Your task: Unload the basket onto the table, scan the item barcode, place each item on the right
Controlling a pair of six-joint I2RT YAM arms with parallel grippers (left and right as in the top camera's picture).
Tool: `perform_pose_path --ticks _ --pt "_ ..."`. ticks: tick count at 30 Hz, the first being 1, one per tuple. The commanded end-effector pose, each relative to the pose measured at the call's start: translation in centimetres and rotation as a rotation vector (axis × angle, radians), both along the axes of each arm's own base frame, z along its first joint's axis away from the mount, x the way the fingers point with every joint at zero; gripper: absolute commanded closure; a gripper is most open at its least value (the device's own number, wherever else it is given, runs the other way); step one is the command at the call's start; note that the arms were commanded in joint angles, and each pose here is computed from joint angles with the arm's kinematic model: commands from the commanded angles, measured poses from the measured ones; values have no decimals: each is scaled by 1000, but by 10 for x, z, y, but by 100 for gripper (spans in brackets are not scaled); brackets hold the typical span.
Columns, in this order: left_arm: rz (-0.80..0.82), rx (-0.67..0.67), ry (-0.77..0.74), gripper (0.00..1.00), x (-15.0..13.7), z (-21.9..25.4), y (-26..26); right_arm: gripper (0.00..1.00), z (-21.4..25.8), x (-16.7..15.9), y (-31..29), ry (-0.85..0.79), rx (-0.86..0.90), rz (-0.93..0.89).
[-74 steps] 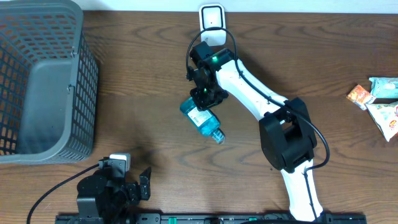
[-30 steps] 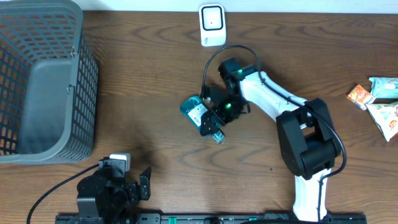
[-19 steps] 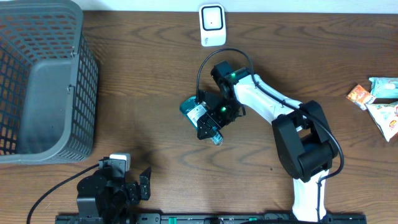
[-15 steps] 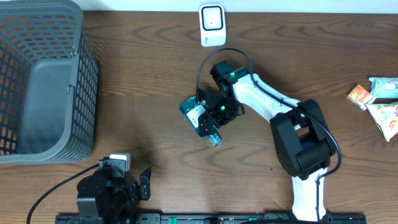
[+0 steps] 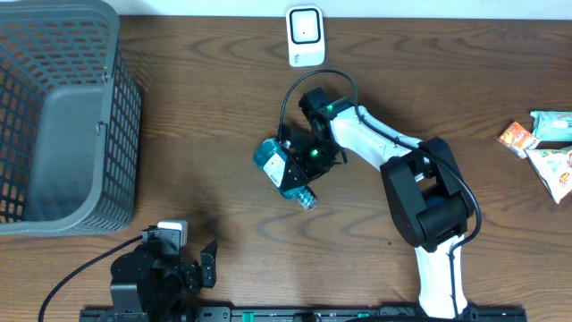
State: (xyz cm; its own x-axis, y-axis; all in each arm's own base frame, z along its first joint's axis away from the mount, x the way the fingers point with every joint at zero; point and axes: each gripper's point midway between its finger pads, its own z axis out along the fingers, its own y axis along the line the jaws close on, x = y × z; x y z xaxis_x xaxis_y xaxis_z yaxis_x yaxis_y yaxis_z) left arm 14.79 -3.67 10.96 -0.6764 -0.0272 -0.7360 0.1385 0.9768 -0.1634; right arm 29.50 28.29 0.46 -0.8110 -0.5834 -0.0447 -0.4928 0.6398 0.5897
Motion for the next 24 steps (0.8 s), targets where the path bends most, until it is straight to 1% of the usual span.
perform_pose_path --ticks 1,3,4,7,13,16,21,22,23,24 --pt "-14 2 -15 3 0 4 -1 90 -83 -12 -71 -8 -431 30" --pt "-14 2 -15 3 0 4 -1 98 -77 -7 -77 -21 -475 26" --pt "-14 2 -15 3 0 4 -1 99 -73 -4 -78 -24 -485 26" --pt "-14 2 -15 3 0 4 -1 99 -58 9 -78 -55 -499 14" --pt "-14 2 -15 3 0 4 -1 99 -37 53 -103 -233 -701 -141" --pt "-14 2 -15 3 0 4 -1 99 -35 60 -107 -262 -737 -192" --pt "-14 2 -15 3 0 4 -1 98 -37 68 -108 -299 -751 -224" --pt "-14 2 -15 3 0 4 -1 89 -37 68 -107 -302 -749 -224" --pt "-14 2 -15 3 0 4 -1 71 -37 68 -107 -303 -748 -223" --pt "-14 2 -15 3 0 4 -1 60 -37 68 -106 -303 -748 -222"
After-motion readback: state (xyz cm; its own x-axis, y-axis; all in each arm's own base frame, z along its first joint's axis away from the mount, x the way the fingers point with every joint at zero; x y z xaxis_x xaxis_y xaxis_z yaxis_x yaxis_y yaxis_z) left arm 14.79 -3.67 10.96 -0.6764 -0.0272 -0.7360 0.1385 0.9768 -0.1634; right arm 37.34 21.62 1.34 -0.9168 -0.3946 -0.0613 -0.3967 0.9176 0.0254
